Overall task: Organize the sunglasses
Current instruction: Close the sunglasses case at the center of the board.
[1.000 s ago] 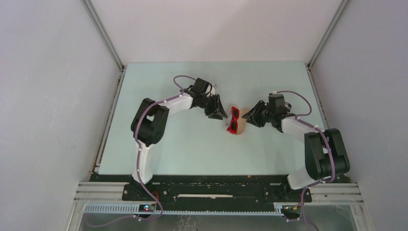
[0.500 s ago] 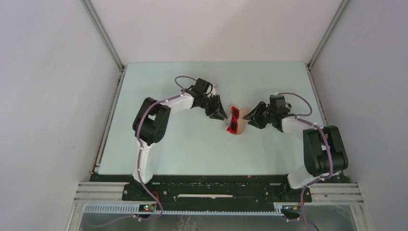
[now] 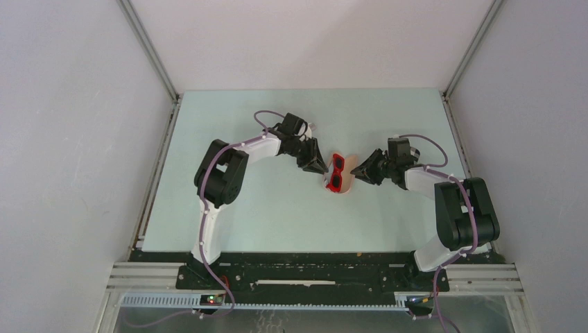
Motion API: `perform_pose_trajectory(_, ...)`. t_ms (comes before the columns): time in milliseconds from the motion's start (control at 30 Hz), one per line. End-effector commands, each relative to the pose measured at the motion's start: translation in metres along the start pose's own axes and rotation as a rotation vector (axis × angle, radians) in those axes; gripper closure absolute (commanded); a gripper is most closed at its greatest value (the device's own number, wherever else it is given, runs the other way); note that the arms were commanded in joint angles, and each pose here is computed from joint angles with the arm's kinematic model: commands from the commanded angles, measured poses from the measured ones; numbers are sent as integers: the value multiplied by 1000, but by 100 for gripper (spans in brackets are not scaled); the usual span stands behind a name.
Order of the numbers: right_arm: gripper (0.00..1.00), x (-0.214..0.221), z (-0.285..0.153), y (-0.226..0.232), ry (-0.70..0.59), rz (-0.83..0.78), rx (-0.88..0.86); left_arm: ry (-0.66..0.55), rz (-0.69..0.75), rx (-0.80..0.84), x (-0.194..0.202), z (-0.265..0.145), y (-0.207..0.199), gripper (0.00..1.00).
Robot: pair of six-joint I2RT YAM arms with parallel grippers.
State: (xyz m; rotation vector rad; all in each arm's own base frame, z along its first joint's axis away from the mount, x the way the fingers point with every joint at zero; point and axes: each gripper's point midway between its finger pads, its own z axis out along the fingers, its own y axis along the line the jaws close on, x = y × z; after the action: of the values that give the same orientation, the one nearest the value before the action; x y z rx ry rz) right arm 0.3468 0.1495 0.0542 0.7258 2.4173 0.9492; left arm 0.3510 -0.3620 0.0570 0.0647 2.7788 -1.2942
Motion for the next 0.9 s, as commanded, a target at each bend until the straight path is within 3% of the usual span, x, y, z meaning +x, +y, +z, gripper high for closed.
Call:
perform_pose_trajectory(0, 74, -3, 1, 9, -9, -1, -40, -7, 40, 46, -9, 0, -20, 72)
perform_pose_trajectory(333, 80, 2, 2, 16, -14, -35, -18, 13, 51, 56, -4, 6, -25, 75)
perform_pose_trajectory(567, 83, 5, 5, 10, -26, -82, 115, 14, 56, 60, -4, 7, -29, 79)
perform_pose_trajectory(733, 85, 5, 3, 3, -32, -96, 173, 15, 73, 65, -2, 5, -32, 65)
perform_pose_trajectory(867, 85, 7, 2, 1, -32, -110, 189, 12, 78, 61, -1, 3, -32, 62)
